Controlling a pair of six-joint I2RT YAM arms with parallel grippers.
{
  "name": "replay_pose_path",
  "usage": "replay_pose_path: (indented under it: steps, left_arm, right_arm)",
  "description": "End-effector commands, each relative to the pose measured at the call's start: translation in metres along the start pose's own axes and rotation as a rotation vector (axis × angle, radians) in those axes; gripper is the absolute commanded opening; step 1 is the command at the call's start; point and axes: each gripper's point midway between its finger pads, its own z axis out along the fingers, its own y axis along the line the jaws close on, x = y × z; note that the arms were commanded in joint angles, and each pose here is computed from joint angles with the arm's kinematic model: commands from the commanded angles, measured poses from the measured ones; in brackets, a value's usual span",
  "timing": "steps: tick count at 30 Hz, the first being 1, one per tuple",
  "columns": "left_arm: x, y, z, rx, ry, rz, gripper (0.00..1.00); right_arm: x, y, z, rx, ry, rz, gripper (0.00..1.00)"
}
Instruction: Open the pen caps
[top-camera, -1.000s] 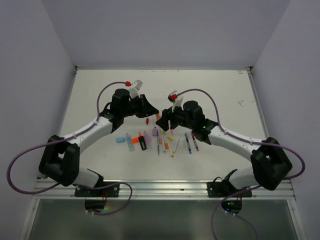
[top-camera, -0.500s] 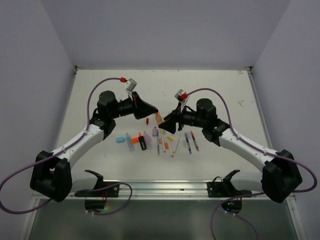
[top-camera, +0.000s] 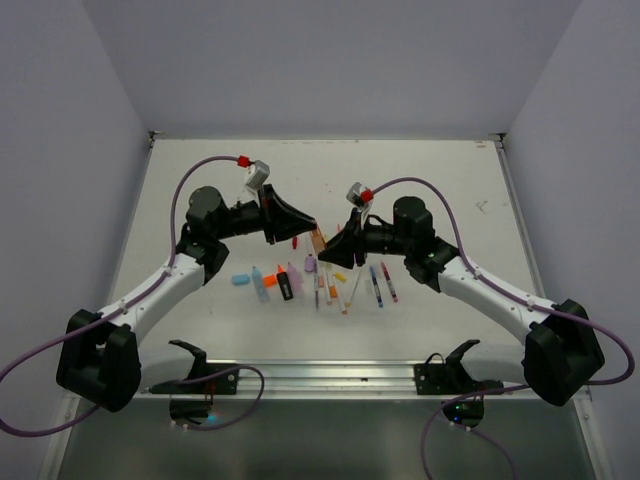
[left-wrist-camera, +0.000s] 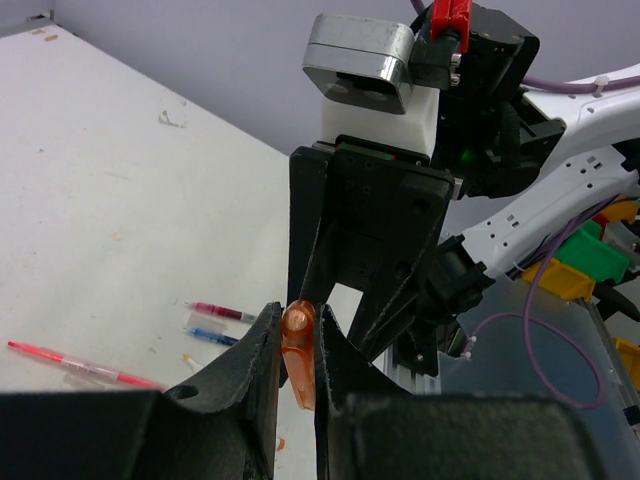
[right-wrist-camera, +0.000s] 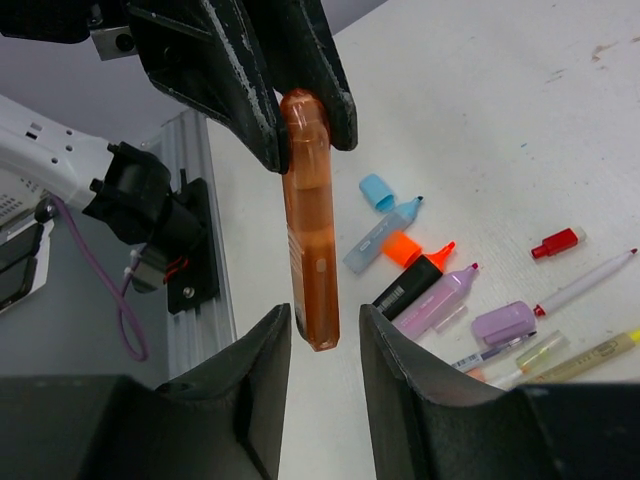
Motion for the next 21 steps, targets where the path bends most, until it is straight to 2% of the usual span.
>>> replay_pose_path:
  steps: [1,16,18,21]
  left_arm:
    - [-0.008,-0.017,-0.002,0.063,-0.02,0.052,0.0]
    - [-0.007,-0.018,0.0,0.072,-0.032,0.039,0.0]
    - [-0.009,-0.019,0.0,0.074,-0.038,0.04,0.0]
    - [-0.013,-0.02,0.001,0.08,-0.047,0.047,0.0]
  right_arm:
    - [-0.032,0.018,-0.004,-0.048,-0.067,-0.07,0.36]
    - [-0.045,0.03,-0.003,-0.113,-0.102,-0.08,0.31]
    - [-0.044,0.03,-0.002,-0.117,-0.098,-0.075,0.29]
    - [-0.039,0.028,-0.001,-0.115,-0.088,-0.067,0.22]
